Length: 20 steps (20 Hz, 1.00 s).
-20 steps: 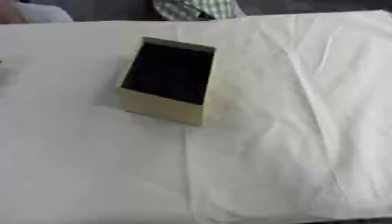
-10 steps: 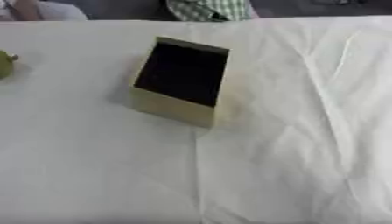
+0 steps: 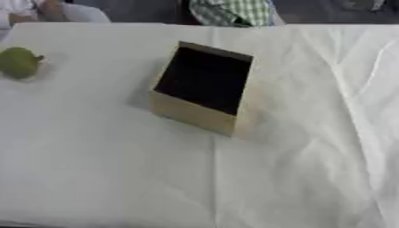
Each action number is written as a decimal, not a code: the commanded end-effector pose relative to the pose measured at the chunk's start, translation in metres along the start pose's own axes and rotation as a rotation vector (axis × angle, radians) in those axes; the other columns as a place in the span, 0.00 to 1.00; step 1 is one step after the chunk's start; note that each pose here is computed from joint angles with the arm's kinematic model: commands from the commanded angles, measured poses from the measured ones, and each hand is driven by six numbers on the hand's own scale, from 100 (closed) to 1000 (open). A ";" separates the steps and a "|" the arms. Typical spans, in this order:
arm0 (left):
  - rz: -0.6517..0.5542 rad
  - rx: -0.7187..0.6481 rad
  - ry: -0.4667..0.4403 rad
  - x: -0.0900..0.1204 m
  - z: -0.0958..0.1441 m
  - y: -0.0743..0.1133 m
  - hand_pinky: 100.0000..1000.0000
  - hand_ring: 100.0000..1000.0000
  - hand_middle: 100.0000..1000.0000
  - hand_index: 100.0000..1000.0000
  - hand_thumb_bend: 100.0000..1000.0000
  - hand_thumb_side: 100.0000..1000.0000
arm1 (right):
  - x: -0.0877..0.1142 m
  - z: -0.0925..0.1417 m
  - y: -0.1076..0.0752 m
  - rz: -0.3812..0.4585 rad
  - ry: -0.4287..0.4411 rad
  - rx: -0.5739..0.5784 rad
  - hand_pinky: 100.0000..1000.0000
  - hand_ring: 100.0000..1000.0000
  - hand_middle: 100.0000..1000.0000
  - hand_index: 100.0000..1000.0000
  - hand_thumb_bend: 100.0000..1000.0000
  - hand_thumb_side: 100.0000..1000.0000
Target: Pick up objects on the table and place them in the box.
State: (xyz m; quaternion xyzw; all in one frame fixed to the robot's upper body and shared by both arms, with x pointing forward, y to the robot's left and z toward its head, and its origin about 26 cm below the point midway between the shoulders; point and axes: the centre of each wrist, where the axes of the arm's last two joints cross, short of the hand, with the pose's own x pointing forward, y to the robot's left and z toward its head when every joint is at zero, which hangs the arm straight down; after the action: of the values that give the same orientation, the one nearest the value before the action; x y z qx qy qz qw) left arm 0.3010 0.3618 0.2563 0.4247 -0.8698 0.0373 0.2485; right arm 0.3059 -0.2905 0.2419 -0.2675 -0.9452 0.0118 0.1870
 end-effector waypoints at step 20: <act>-0.607 -0.288 0.038 -0.071 -0.110 0.022 0.70 0.67 0.59 0.75 0.67 0.45 | 0.008 -0.012 -0.004 0.017 -0.061 0.036 0.80 0.68 0.69 0.76 0.00 0.48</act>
State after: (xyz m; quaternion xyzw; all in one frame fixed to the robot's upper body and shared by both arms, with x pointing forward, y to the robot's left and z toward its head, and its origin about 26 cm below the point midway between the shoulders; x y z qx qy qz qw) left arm 0.3709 0.4456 0.3058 0.5985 -0.7147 -0.1355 0.3356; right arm 0.3059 -0.2898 0.2437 -0.2670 -0.9452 0.0270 0.1863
